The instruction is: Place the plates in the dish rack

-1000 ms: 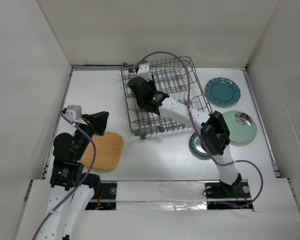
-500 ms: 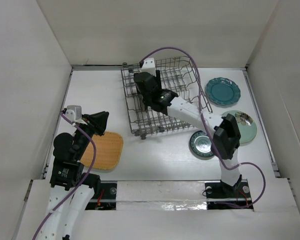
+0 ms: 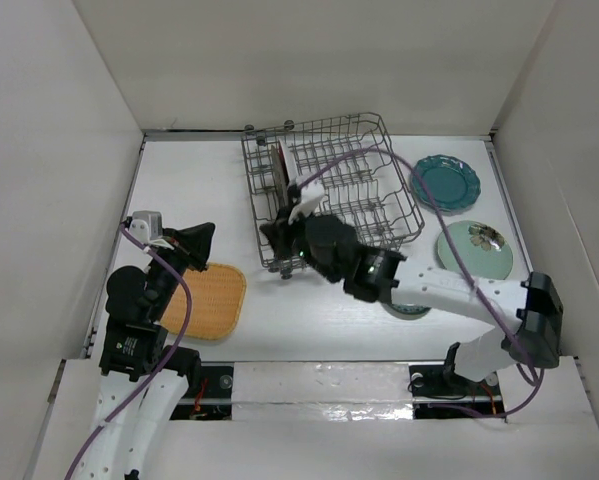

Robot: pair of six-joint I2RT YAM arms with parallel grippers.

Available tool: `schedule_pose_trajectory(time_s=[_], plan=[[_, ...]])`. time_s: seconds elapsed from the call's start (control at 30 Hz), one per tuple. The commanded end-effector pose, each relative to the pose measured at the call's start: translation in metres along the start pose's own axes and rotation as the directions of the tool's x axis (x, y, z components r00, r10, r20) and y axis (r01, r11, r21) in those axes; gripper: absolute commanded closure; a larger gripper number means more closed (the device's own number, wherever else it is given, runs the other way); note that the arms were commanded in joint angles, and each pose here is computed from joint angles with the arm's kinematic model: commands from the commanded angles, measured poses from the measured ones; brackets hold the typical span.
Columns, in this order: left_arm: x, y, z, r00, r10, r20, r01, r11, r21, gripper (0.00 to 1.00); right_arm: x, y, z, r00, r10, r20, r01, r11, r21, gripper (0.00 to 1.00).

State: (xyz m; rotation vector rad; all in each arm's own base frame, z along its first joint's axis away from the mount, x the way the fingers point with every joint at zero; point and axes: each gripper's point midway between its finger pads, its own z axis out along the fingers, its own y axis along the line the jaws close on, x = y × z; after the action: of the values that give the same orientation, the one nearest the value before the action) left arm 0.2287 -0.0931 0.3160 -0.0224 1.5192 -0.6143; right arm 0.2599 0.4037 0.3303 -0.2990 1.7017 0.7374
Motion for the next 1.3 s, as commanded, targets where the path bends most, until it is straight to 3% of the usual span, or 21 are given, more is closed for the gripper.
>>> schedule_pose_trajectory(time_s=[0.0, 0.07, 0.13, 0.23, 0.3, 0.37, 0.43, 0.53, 0.87, 1.07, 1.1, 1.2, 1.27], plan=[[-0.019, -0.002, -0.003, 0.998, 0.011, 0.07, -0.01, 1.0, -0.007, 1.0, 0.078, 0.056, -0.005, 0.969, 0.203, -0.141, -0.225, 0.96, -0.168, 1.0], [-0.021, 0.0, -0.003, 0.997, 0.011, 0.076, -0.01, 1.0, -0.017, 1.0, 0.102, 0.065, -0.006, 0.941, 0.288, -0.177, -0.318, 0.932, -0.173, 0.97], [-0.022, 0.003, -0.004, 0.996, 0.013, 0.087, -0.01, 0.999, -0.032, 1.0, 0.144, 0.073, -0.011, 0.906, 0.347, -0.244, -0.389, 0.909, -0.149, 0.73], [-0.023, 0.003, -0.004, 0.996, 0.012, 0.091, -0.009, 0.999, -0.037, 1.0, 0.187, 0.069, -0.009, 0.866, 0.419, -0.274, -0.45, 0.891, -0.06, 0.48], [-0.023, 0.004, -0.004, 0.996, 0.01, 0.09, -0.007, 0.999, -0.039, 1.0, 0.2, 0.069, -0.006, 0.815, 0.507, -0.282, -0.536, 0.844, -0.032, 0.45], [-0.021, 0.004, -0.003, 0.996, 0.008, 0.084, -0.005, 0.999, -0.04, 1.0, 0.23, 0.063, -0.005, 0.795, 0.524, -0.304, -0.547, 0.837, 0.012, 0.44], [-0.019, 0.004, -0.002, 0.997, 0.005, 0.074, -0.003, 0.999, -0.034, 1.0, 0.244, 0.064, -0.002, 0.77, 0.552, -0.321, -0.575, 0.818, 0.027, 0.35], [-0.017, 0.005, 0.001, 0.998, 0.002, 0.064, 0.0, 0.999, -0.038, 1.0, 0.266, 0.056, 0.008, 0.743, 0.587, -0.321, -0.6, 0.797, 0.068, 0.34], [-0.02, 0.002, -0.002, 0.997, -0.001, 0.082, 0.003, 1.0, -0.025, 0.97, 0.301, 0.06, 0.033, 0.654, 0.683, -0.325, -0.679, 0.72, 0.146, 0.44], [-0.02, 0.002, -0.002, 0.997, 0.0, 0.081, 0.002, 1.0, -0.027, 0.97, 0.312, 0.06, 0.042, 0.609, 0.726, -0.319, -0.721, 0.675, 0.159, 0.66], [-0.021, 0.003, -0.002, 0.997, 0.0, 0.082, 0.002, 1.0, -0.029, 0.97, 0.305, 0.061, 0.043, 0.609, 0.733, -0.304, -0.734, 0.666, 0.135, 0.8], [-0.022, 0.002, -0.004, 0.996, 0.003, 0.09, 0.0, 1.0, -0.029, 0.97, 0.289, 0.062, 0.04, 0.637, 0.721, -0.274, -0.722, 0.682, 0.116, 1.0], [-0.025, 0.005, -0.005, 0.995, 0.005, 0.098, -0.001, 0.999, -0.042, 0.96, 0.274, 0.063, 0.04, 0.674, 0.693, -0.254, -0.698, 0.711, 0.085, 1.0]])
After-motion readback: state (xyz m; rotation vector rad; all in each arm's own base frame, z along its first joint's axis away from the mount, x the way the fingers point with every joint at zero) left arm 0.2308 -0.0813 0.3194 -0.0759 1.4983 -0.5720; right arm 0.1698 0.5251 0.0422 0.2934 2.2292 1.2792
